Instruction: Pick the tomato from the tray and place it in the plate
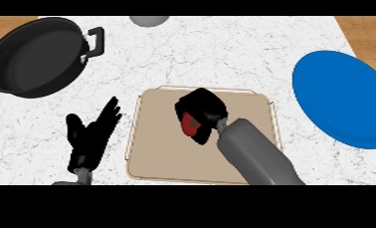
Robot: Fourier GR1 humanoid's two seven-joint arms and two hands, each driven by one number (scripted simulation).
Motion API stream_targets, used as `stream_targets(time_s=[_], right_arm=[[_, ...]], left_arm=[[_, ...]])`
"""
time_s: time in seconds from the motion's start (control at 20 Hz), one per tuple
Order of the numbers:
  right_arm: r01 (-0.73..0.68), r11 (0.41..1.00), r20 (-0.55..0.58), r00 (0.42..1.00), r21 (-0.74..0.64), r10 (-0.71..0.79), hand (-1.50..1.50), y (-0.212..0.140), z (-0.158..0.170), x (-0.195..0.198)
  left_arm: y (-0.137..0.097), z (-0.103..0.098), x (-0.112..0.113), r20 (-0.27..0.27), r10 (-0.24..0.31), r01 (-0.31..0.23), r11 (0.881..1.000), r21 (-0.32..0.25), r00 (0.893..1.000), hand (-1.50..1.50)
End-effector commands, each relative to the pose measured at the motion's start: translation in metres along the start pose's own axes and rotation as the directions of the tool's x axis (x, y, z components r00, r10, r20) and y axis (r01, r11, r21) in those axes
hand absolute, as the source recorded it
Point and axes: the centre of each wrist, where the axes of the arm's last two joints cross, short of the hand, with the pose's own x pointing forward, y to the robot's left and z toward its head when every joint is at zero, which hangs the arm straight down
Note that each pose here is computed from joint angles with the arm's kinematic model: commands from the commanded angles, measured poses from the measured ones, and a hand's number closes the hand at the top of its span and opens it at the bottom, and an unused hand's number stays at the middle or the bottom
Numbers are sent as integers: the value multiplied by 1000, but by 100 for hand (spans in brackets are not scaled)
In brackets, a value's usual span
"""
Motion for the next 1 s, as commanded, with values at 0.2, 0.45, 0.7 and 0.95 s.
stream_targets(time_s=[0.2, 0.45, 0.7, 0.95], right_arm=[[56, 907, -641, 690, -418, -338, 150, -39, 9, -61], [-212, 695, -684, 510, -687, -521, 150, -99, 0, -61], [-427, 492, -647, 402, -759, -648, 150, -125, -12, -54], [-540, 333, -565, 349, -773, -747, 150, -129, -10, -60]], left_arm=[[5, 1, 0, 3, 12, -12, 999, 41, 1000, 0], [2, 2, -4, -11, 22, -21, 1000, 19, 1000, 0], [-3, -1, -1, -1, -3, 3, 1000, 3, 1000, 0], [8, 3, 1, -2, 2, -2, 1000, 10, 1000, 0]])
